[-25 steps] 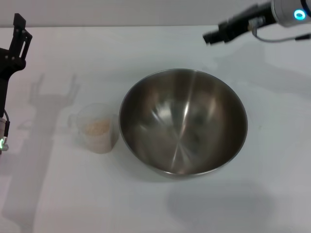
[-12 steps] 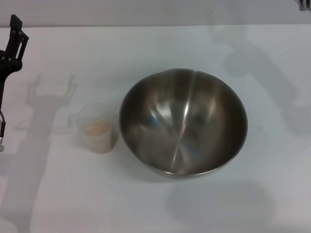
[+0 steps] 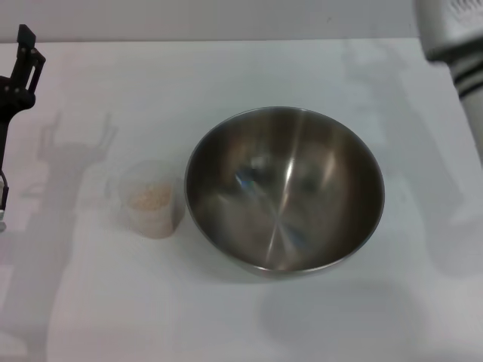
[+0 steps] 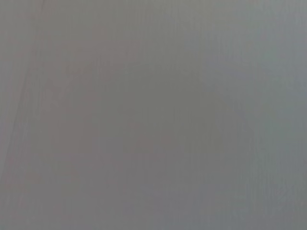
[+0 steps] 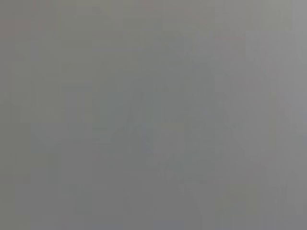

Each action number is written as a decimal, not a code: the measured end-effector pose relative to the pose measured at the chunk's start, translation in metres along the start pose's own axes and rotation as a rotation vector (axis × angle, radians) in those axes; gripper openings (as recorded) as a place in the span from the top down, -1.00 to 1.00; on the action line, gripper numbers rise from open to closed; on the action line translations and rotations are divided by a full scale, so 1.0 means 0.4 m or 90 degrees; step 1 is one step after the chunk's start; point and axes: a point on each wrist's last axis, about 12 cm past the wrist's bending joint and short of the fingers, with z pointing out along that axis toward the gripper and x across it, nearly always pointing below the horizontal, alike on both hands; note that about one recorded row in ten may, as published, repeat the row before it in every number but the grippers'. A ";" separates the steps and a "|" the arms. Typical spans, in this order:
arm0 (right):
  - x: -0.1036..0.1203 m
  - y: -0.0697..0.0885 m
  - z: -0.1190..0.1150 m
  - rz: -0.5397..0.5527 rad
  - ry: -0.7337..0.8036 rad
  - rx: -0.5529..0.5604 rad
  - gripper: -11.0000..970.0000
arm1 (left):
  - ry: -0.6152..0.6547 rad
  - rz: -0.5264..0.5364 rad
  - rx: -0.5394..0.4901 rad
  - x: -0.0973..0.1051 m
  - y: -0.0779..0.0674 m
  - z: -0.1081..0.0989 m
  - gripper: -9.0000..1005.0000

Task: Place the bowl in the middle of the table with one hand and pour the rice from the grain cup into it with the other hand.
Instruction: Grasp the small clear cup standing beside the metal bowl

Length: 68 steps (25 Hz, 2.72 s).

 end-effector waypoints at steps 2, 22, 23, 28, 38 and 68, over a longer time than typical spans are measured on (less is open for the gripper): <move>0.018 -0.014 -0.035 0.040 -0.031 0.017 -0.01 | 0.006 -0.001 -0.001 0.003 0.000 0.003 -0.47; 0.185 -0.197 -0.324 0.181 0.059 0.092 -0.01 | 0.058 0.036 -0.010 0.015 0.043 -0.152 -0.45; 0.192 -0.203 -0.324 0.181 0.074 0.101 -0.01 | 0.058 0.036 -0.010 0.015 0.043 -0.152 -0.45; 0.209 -0.218 -0.310 0.180 0.104 0.122 -0.01 | 0.086 0.030 -0.022 0.016 0.042 -0.235 -0.45; 0.215 -0.215 -0.280 0.173 0.113 0.103 -0.01 | 0.172 0.021 0.091 0.040 -0.009 -0.320 -0.44; 0.219 -0.222 -0.302 0.164 0.123 0.106 -0.02 | 0.256 0.029 0.134 0.092 -0.030 -0.265 -0.41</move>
